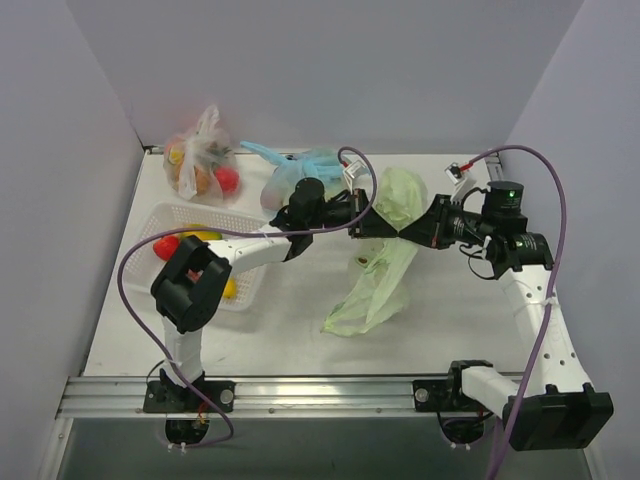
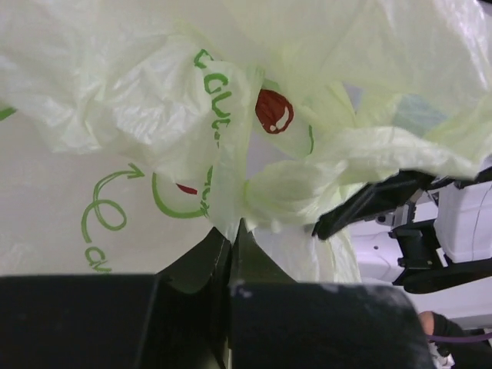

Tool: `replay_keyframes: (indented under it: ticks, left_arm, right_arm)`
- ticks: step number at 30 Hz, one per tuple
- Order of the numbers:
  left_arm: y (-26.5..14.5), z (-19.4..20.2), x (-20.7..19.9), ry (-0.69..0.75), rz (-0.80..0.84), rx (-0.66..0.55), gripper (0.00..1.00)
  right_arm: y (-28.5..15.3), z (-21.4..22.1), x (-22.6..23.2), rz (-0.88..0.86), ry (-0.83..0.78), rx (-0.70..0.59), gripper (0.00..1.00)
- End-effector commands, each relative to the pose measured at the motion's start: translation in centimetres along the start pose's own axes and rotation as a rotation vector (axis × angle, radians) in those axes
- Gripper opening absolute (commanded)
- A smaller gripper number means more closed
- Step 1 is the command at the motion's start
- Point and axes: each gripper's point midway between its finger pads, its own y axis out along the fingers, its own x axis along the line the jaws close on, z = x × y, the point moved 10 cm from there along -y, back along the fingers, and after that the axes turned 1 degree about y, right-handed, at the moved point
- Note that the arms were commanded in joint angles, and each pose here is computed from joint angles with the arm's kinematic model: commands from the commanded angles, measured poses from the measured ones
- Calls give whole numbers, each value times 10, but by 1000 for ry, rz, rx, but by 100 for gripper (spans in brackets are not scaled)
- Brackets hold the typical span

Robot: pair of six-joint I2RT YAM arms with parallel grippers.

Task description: Place the fake fruits into the plastic bag and tie a complex knot

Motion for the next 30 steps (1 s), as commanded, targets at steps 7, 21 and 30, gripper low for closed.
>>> replay_keyframes:
  ticks: [7,21,30]
  left_arm:
    - [-100,-69,23,221,-484,-100,0]
    - [-114,-29,40,141,-533,0,2]
    - [-139,-20,26,272,-419,-55,57]
  right_arm:
    - [-68,-1,-26,295,0,22,0]
    - [-75,-21,-10,265,-2,140,0]
    - [-4,-18,-23,293,-127,274,0]
